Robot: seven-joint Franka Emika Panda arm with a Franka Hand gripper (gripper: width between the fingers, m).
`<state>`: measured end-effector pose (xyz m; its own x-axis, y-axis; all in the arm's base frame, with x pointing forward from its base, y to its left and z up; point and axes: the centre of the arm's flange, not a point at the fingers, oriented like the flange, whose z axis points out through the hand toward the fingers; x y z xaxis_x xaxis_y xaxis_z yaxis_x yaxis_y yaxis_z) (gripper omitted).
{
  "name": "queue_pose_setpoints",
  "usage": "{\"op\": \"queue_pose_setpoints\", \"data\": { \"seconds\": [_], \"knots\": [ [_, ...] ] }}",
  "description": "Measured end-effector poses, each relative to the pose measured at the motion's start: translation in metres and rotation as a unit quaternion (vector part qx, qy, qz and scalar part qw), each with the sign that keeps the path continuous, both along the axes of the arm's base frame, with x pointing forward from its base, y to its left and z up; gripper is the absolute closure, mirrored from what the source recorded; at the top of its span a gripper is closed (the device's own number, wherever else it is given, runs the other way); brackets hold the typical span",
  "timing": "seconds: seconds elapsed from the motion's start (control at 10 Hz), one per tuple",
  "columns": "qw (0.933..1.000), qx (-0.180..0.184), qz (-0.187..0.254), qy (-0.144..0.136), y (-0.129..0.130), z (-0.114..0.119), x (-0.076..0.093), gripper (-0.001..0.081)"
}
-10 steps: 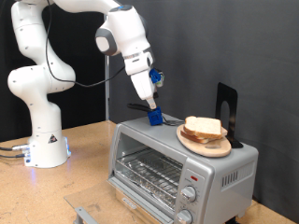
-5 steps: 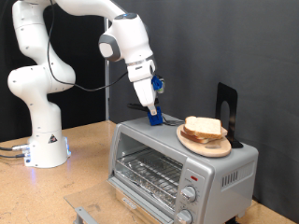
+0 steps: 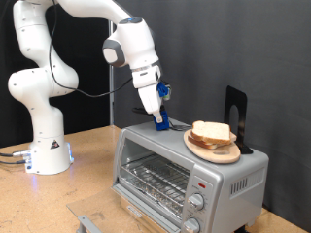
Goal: Make a piece of toast with the oven
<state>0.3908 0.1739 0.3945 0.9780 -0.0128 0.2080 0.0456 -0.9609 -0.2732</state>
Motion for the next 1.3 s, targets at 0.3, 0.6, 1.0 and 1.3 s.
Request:
{"op": "queue_pose_setpoints", "data": {
  "seconds": [0.3, 0.6, 1.0, 1.3],
  "knots": [
    [1.0000, 0.000, -0.001, 0.005, 0.000, -0.005, 0.002, -0.0002],
    [1.0000, -0.001, -0.001, 0.007, 0.002, -0.010, 0.003, -0.0002],
    [1.0000, -0.002, 0.002, 0.008, 0.006, -0.014, 0.002, -0.0002],
    [0.9999, -0.003, 0.004, 0.011, 0.007, -0.017, 0.003, 0.0239]
  ]
}}
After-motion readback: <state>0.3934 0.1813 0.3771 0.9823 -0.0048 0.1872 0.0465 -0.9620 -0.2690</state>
